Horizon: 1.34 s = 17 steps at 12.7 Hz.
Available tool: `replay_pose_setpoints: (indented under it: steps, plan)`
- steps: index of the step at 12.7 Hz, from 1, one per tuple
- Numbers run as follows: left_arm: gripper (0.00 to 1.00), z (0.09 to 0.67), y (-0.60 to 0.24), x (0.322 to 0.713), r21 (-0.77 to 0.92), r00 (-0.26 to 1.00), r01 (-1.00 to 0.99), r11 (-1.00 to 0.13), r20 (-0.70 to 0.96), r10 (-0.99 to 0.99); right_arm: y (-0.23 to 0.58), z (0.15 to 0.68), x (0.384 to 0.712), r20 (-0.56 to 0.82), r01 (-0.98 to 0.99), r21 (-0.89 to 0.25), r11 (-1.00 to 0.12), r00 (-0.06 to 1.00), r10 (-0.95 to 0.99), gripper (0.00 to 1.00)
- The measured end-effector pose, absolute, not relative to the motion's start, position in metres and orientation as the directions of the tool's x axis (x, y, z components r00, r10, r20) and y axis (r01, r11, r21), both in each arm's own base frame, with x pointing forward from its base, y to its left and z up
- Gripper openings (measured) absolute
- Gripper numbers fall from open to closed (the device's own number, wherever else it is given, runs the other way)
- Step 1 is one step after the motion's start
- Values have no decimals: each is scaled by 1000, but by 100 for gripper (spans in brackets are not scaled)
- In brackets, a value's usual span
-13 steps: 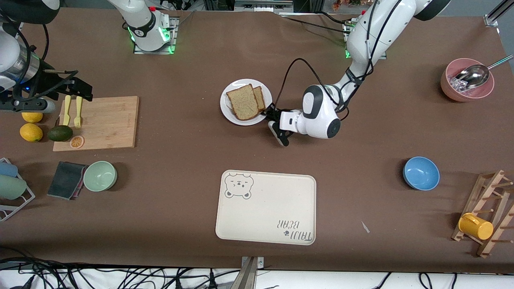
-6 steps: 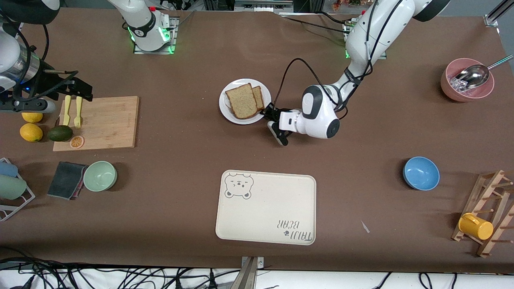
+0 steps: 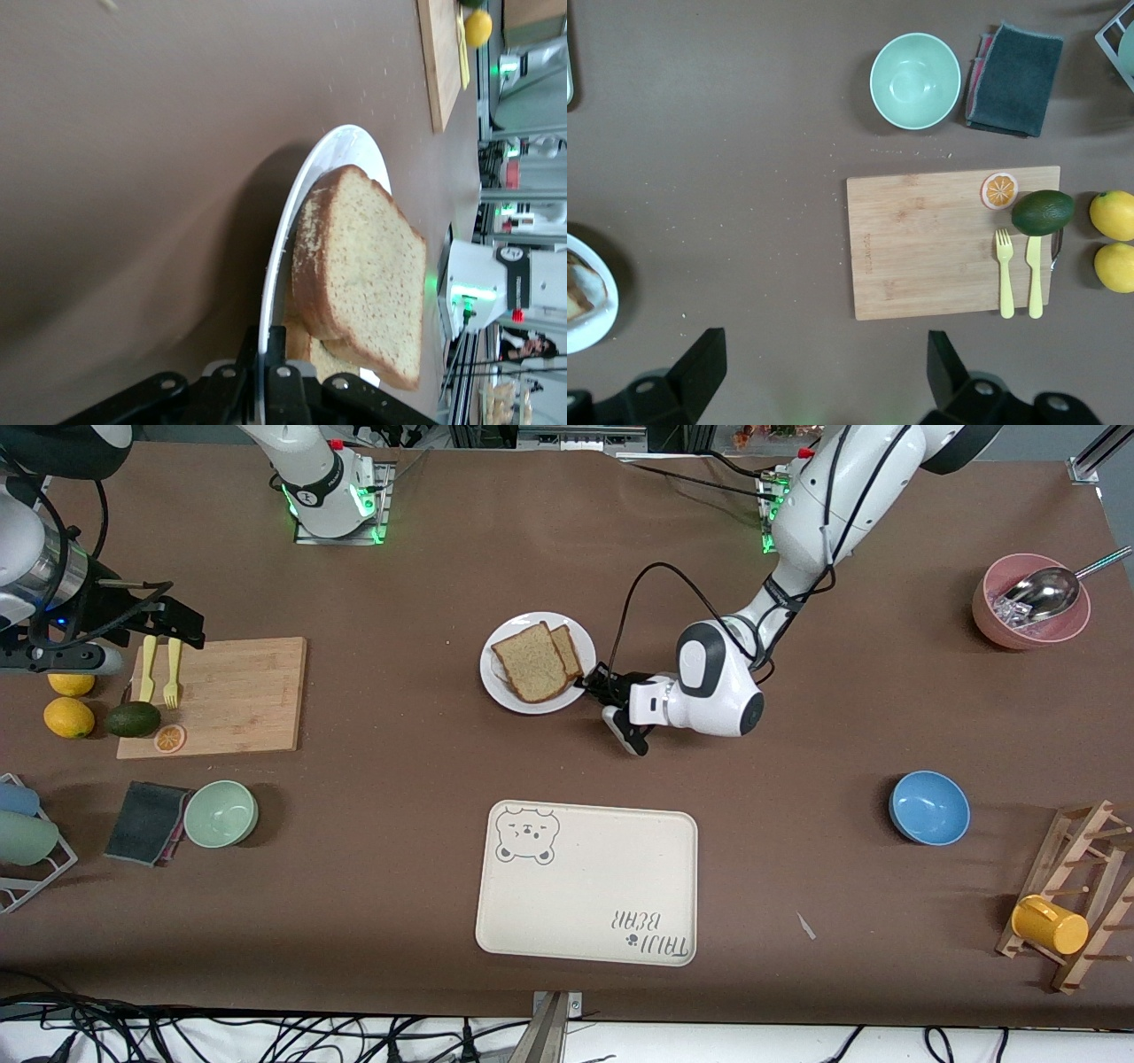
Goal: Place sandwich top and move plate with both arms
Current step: 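Slide the plate with the left gripper onto the bear tray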
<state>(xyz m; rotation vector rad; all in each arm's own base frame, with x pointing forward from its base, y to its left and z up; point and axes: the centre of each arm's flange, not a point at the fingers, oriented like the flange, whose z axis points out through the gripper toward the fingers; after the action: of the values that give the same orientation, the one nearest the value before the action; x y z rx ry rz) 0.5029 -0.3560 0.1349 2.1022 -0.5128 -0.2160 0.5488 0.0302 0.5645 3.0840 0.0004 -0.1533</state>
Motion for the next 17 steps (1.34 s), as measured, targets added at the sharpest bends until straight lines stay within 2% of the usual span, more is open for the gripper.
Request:
replay_pose_setpoints:
  steps: [6, 11, 14, 17]
  plan:
    - [5, 183, -289, 591, 872, 956, -223, -436, 108, -273, 30, 564, 549, -100, 3, 54, -999, 995, -3, 100]
    - [5, 226, -251, 651, 867, 991, -119, -485, 75, -108, 30, 564, 549, -100, 3, 54, -999, 995, -3, 100]
    - [5, 249, -237, 675, 864, 994, -113, -490, 98, -56, 30, 563, 550, -102, 3, 54, -999, 995, -3, 100]
    - [5, 248, -217, 697, 850, 992, -110, -514, 126, -3, 30, 563, 550, -102, 3, 54, -999, 995, -3, 100]
